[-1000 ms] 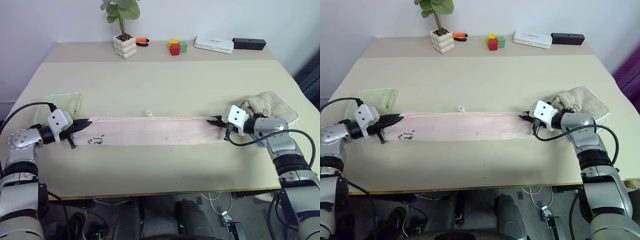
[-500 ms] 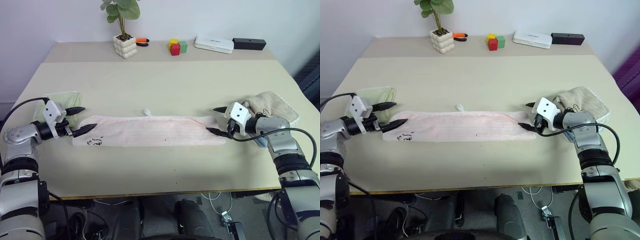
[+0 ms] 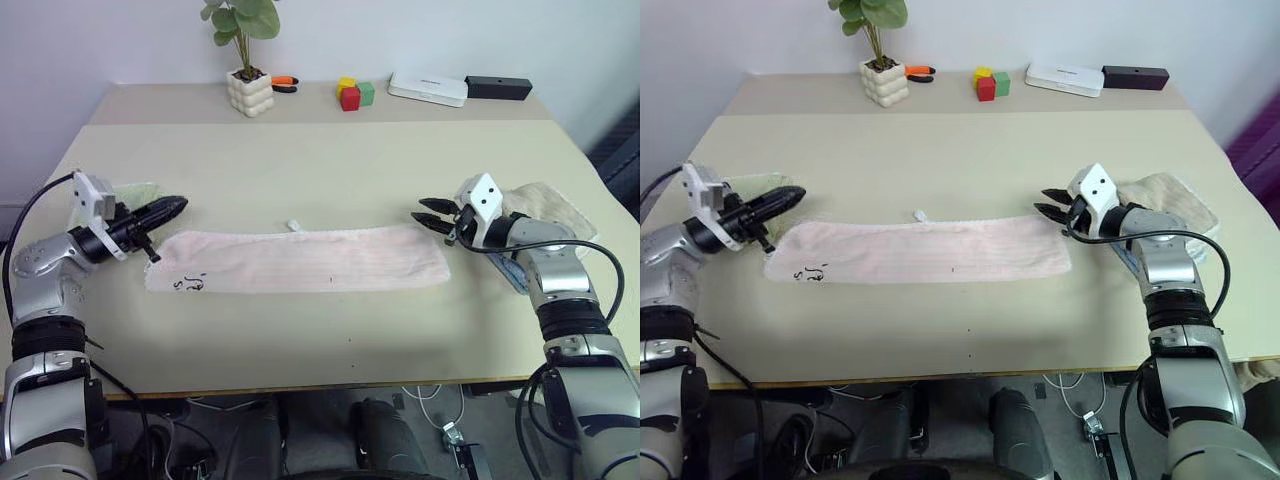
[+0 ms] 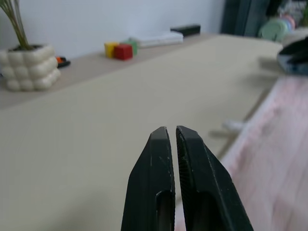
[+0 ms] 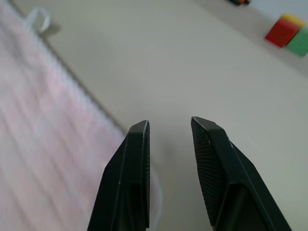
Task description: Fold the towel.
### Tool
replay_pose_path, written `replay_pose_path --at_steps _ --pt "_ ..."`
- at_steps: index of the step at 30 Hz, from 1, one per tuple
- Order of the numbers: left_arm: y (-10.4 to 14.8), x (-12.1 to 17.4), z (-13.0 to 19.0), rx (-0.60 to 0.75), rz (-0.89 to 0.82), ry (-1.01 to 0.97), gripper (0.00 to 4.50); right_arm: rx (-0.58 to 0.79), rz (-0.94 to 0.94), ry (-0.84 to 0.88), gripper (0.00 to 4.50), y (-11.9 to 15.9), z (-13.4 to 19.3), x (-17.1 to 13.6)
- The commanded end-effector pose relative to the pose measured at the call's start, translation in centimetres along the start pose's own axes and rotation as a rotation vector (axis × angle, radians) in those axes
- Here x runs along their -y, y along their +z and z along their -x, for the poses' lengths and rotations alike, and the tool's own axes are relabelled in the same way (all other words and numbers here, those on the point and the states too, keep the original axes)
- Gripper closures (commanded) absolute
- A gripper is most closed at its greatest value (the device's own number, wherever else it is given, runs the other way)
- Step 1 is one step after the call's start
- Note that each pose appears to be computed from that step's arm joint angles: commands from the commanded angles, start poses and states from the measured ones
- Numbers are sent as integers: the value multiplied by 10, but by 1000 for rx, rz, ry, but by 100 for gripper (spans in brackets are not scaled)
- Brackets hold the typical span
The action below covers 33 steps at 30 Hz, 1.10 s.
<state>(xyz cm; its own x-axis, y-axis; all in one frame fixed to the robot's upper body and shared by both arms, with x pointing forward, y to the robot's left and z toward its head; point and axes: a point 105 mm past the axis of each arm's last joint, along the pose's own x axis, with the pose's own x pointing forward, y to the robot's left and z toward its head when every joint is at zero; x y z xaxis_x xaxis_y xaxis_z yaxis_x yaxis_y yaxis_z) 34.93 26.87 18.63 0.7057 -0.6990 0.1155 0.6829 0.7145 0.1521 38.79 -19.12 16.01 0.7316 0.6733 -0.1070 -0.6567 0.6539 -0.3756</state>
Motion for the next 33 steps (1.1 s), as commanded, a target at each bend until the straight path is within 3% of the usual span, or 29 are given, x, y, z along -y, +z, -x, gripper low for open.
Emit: replay_pose_path --at_steps 1,4,6,10,19,24,29,33 --pt "25 17 -18 135 69 22 448 269 -118 -143 354 60 -11 -6" --pt "25 40 -33 175 138 41 450 276 -238 -171 445 61 -26 -36" --pt "21 52 -41 188 189 66 450 275 -320 -209 445 57 -31 -49" --pt "-18 76 -61 158 334 198 450 143 -452 -312 445 17 -48 -80" --pt "-73 54 -46 23 383 424 450 -73 -464 -507 445 -38 -38 -62" --pt "-80 21 -13 -15 345 561 450 -166 -435 -606 445 -64 -14 -44" --pt "-81 5 9 -49 326 611 450 -164 -369 -605 445 -62 -4 -30" --pt "-64 4 6 18 378 590 450 -129 -397 -587 445 -57 -2 -24"
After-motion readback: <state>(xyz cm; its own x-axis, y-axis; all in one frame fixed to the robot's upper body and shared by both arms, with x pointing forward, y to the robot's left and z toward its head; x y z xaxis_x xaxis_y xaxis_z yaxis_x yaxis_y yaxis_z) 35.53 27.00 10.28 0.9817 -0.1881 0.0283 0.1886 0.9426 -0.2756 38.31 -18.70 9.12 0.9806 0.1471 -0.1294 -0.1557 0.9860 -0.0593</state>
